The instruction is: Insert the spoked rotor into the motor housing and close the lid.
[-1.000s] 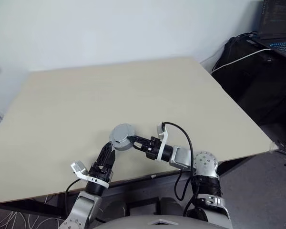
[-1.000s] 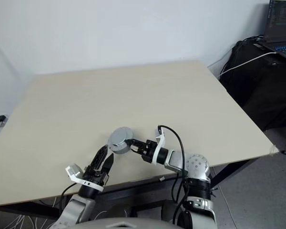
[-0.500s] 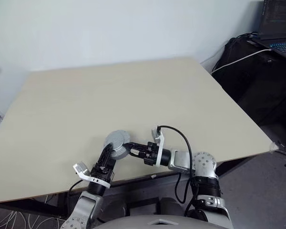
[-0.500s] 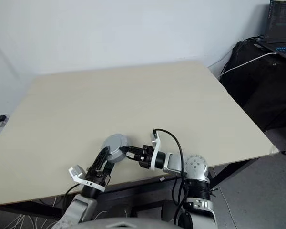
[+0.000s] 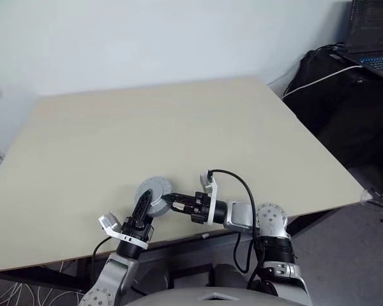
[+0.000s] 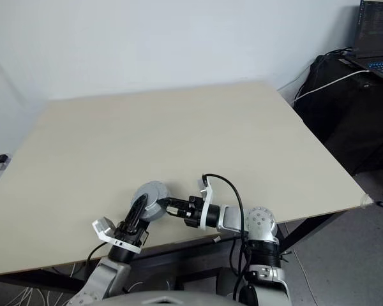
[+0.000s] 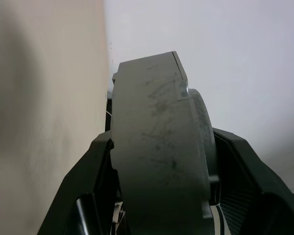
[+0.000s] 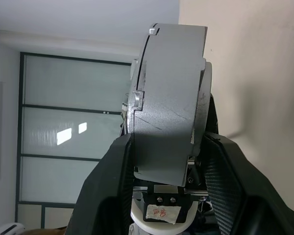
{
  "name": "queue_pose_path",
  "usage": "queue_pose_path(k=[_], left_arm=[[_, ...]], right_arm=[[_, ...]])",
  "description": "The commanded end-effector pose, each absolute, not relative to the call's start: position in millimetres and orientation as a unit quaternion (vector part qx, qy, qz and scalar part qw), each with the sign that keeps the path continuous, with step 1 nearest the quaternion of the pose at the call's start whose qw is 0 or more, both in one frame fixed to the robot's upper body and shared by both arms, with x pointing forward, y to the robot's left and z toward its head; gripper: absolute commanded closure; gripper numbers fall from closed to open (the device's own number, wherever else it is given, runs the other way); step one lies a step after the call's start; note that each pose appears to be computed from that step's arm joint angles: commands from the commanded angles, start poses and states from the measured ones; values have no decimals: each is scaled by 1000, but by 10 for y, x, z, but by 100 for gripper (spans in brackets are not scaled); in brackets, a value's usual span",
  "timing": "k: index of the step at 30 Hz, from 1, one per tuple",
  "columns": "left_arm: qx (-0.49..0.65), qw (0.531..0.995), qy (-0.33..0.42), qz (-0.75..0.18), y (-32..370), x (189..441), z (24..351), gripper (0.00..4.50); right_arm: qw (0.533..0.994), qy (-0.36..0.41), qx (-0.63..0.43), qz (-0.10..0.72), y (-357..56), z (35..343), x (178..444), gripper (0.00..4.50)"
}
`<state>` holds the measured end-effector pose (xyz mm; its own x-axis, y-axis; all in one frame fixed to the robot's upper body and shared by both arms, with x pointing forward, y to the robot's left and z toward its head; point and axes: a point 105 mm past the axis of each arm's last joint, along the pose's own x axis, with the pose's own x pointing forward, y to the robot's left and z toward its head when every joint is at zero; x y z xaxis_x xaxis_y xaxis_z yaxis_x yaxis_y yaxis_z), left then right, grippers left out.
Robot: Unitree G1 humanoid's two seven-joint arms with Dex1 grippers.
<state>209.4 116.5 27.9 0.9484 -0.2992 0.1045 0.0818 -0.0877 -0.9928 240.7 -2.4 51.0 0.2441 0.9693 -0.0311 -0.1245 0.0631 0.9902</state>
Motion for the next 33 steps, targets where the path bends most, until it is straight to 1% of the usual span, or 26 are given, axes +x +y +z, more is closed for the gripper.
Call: queue_pose_path(k=[1,3,6,9,11,13,14,15,16,19,20,25,29,31,33], left_arm=[[-728,665,67,-154,1057,2151,366,214],[-728,665,67,-153,1057,2147,373,214],[-728,666,64,-151,1065,2144,392,214],[-728,667,61,-149,1070,2144,407,214],[-728,667,59,-148,1073,2146,413,214],[-728,667,58,-147,1074,2149,415,214],[-728,667,57,-146,1075,2149,415,214],[-728,667,57,-145,1076,2150,415,233],[-728,668,56,-145,1076,2150,415,240],[-729,667,54,-144,1077,2152,419,240],[-729,667,54,-144,1077,2153,420,240],[-729,669,49,-139,1094,2158,420,240],[-721,681,33,-121,1168,2174,423,240],[-715,692,10,-98,1289,2228,442,240],[-707,703,-14,-77,1420,2311,473,240]], right_arm=[[572,385,530,493,126,702,2381,276],[583,385,529,481,119,669,2409,276],[637,393,504,430,78,497,2527,276],[709,387,458,371,-33,293,2656,276],[730,393,437,348,-99,180,2688,276],[727,391,440,353,-121,182,2677,205],[726,388,442,358,-123,196,2670,184],[724,384,443,363,-119,215,2664,147],[723,380,444,368,-113,236,2661,114],[721,372,448,375,-96,276,2663,14],[721,372,448,377,-91,284,2663,1],[718,365,449,387,-77,339,2660,0],[730,345,440,393,-111,401,2689,0],[747,326,416,403,-137,470,2696,0],[781,304,357,413,-171,504,2694,0]])
